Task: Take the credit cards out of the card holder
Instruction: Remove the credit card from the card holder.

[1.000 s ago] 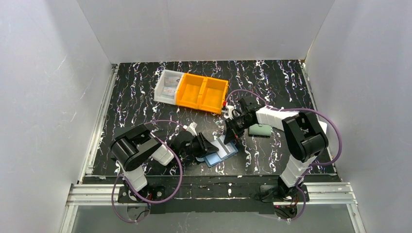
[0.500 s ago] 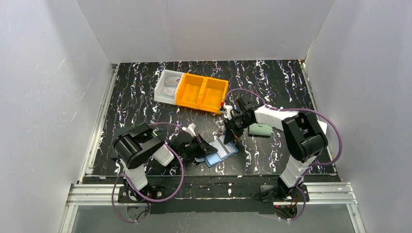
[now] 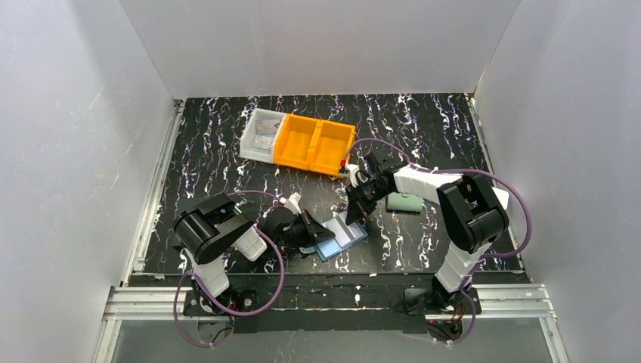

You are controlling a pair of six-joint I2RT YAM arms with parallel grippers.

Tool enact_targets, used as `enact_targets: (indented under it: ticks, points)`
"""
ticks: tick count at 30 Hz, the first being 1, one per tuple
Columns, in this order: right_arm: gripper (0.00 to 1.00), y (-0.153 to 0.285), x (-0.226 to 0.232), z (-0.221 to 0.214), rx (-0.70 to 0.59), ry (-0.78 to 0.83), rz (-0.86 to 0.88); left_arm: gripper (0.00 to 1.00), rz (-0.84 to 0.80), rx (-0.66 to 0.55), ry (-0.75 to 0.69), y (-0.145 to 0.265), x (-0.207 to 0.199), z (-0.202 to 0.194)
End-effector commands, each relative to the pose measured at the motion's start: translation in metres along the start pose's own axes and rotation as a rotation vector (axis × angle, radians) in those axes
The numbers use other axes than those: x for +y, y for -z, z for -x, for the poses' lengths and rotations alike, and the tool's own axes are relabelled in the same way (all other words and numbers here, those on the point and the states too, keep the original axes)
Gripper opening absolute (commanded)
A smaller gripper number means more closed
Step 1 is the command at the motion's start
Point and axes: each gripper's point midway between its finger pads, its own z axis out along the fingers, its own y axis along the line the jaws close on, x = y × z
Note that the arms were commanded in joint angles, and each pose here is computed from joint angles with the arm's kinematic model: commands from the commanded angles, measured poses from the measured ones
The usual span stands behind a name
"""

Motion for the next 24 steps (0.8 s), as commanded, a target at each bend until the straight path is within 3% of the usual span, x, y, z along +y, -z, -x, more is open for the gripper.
enact_targets:
  ticks: [1,9,14,24]
  points:
    - [0.01,-0.002,-0.040,-0.025,0.085,0.007,-0.149,0.00,0.033,-0.052,-0.043,0.006,0.011,0.014]
    - [0.01,-0.004,-0.037,-0.028,0.101,0.030,-0.142,0.00,-0.021,0.013,-0.069,-0.002,-0.004,0.010]
    - [0.02,-0.004,-0.046,-0.029,0.124,0.064,-0.228,0.10,-0.035,0.013,-0.072,-0.002,-0.010,0.010]
    - [0.16,-0.009,-0.042,-0.031,0.145,0.086,-0.222,0.23,-0.080,0.000,-0.053,-0.008,-0.021,0.015]
